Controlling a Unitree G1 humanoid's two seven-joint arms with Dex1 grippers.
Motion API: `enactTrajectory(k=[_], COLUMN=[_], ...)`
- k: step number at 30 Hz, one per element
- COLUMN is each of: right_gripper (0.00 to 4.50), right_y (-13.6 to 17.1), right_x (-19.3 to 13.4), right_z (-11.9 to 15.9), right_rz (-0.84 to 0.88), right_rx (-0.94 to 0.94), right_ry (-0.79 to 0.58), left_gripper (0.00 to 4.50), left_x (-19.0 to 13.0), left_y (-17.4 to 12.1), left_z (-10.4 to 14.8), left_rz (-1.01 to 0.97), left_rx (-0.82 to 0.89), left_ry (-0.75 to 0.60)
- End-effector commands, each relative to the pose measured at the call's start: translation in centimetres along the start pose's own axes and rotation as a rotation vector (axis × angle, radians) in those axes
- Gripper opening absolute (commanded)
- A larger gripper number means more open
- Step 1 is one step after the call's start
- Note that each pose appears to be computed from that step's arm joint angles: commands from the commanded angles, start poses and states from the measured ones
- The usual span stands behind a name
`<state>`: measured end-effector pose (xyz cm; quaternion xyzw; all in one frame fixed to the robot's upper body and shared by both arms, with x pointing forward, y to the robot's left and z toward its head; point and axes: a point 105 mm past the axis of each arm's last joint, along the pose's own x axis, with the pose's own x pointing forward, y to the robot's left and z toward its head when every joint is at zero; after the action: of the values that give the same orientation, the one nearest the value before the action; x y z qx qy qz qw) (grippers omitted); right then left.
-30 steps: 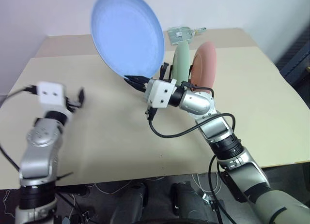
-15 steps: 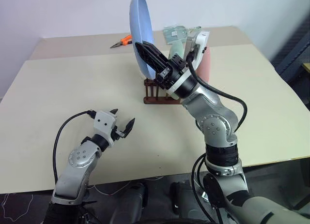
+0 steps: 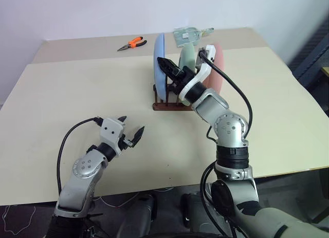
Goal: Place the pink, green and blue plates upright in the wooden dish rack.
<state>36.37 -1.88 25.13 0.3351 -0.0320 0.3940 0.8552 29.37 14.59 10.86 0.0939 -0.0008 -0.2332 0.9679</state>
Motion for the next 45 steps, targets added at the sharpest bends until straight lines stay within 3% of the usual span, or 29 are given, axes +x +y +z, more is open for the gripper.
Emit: enactTrajectory(k=[1, 5, 9, 17, 24, 27, 30, 36, 40, 45], right_gripper=[0.28, 1.85, 3.93, 3.93, 3.93, 3.93, 3.93, 3.93, 3.93, 3.93], right_y=[1.5, 2.2, 2.9, 3.7, 3.0, 3.5, 4.0, -2.0, -5.8, -9.8], right_x=[0.6, 0.9, 1.1, 1.3, 0.9, 0.4, -1.7, -9.9, -15.1, -19.7], right_z=[0.9, 1.0, 1.7, 3.8, 4.4, 5.8, 7.7, 12.0, 12.0, 9.7], right_rz=[0.051, 0.072, 0.086, 0.096, 0.085, 0.101, 0.141, -0.058, -0.180, -0.273], right_rx=[-0.018, -0.067, -0.188, -0.499, -0.625, -0.817, -1.041, -1.153, -1.127, -0.998], right_ry=[-0.009, -0.002, -0.011, -0.036, 0.005, -0.046, -0.087, 0.039, 0.192, 0.341], left_gripper=[3.98, 3.98, 3.98, 3.98, 3.98, 3.98, 3.98, 3.98, 3.98, 3.98], left_x=[0.0, 0.1, 0.0, 0.0, 0.0, 0.2, 0.1, -0.7, -1.1, -0.6], left_y=[-0.2, -0.2, -0.4, -0.7, -1.0, -0.9, 0.0, 3.7, 5.2, 5.5], left_z=[1.6, 1.6, 1.6, 1.5, 1.3, 1.3, 1.3, 0.3, -0.5, -1.0], left_rz=[-0.011, -0.014, -0.018, -0.026, -0.034, -0.031, 0.010, 0.112, 0.118, 0.102], left_rx=[0.031, 0.030, 0.027, 0.021, 0.017, 0.020, 0.043, 0.124, 0.149, 0.153], left_ry=[-0.056, -0.056, -0.054, -0.049, -0.043, -0.046, -0.047, 0.002, 0.032, 0.049])
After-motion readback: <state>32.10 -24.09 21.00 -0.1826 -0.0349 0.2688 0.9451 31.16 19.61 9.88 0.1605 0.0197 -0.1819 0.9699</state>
